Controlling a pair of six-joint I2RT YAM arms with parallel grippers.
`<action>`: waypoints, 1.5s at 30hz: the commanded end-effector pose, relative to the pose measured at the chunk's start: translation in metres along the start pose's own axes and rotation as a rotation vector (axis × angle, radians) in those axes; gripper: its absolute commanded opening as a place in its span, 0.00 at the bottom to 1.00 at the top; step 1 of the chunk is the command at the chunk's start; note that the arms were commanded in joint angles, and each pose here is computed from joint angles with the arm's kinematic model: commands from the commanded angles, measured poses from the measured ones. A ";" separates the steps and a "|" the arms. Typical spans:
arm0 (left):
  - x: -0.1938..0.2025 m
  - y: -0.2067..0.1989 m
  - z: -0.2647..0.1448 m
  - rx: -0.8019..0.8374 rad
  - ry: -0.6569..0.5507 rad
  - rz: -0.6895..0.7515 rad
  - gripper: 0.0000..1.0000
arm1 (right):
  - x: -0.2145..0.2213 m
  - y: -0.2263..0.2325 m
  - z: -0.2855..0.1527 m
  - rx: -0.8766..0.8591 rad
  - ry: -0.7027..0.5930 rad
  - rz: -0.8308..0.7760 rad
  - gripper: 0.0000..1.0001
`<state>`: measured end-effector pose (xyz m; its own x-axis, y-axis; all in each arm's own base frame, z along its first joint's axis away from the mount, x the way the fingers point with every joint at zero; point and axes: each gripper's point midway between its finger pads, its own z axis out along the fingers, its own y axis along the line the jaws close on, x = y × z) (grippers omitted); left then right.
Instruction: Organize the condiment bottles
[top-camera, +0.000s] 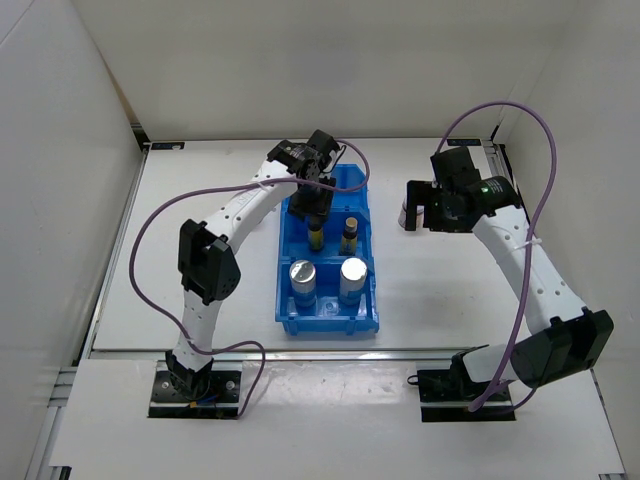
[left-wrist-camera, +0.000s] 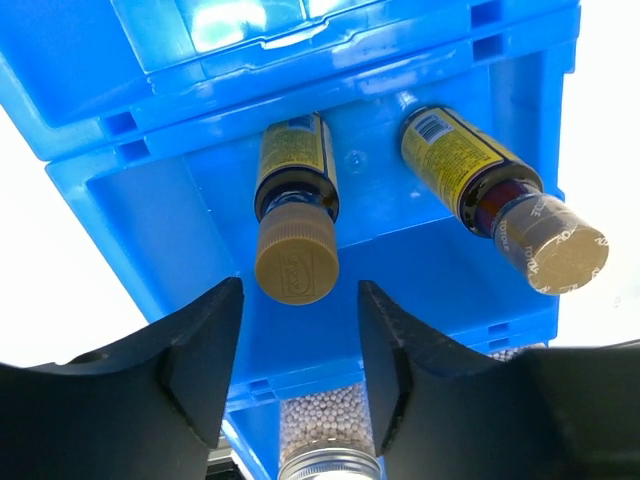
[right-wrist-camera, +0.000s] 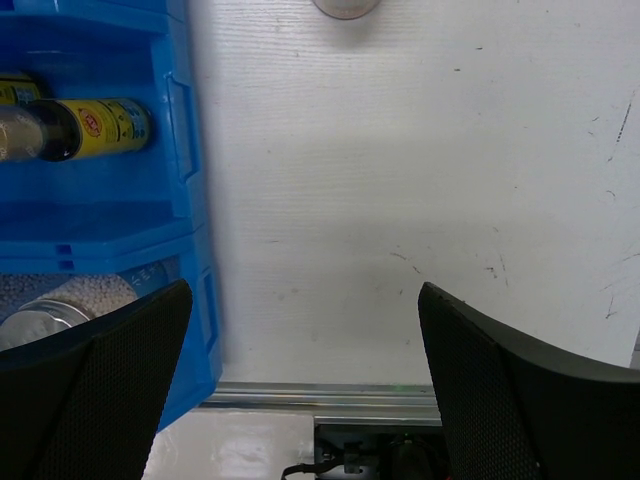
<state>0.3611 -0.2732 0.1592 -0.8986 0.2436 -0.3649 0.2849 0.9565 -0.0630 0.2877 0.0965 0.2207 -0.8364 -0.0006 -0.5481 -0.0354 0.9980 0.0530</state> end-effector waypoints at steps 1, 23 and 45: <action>-0.008 -0.001 -0.014 -0.002 -0.039 0.006 0.61 | -0.005 0.001 -0.006 -0.020 -0.038 -0.008 0.97; -0.041 0.114 -0.160 -0.253 -0.510 -0.161 0.99 | -0.071 0.000 0.076 0.004 0.004 0.054 1.00; 0.054 0.213 -0.096 -0.380 -0.586 -0.301 0.99 | -0.072 -0.025 0.201 0.110 0.205 0.072 0.96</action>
<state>0.3384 -0.0438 0.2068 -0.6202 -0.0380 -0.7835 -0.1473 0.9867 0.0688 0.4474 0.0807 0.0853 -0.9358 0.0815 -0.3429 0.0942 0.9953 -0.0207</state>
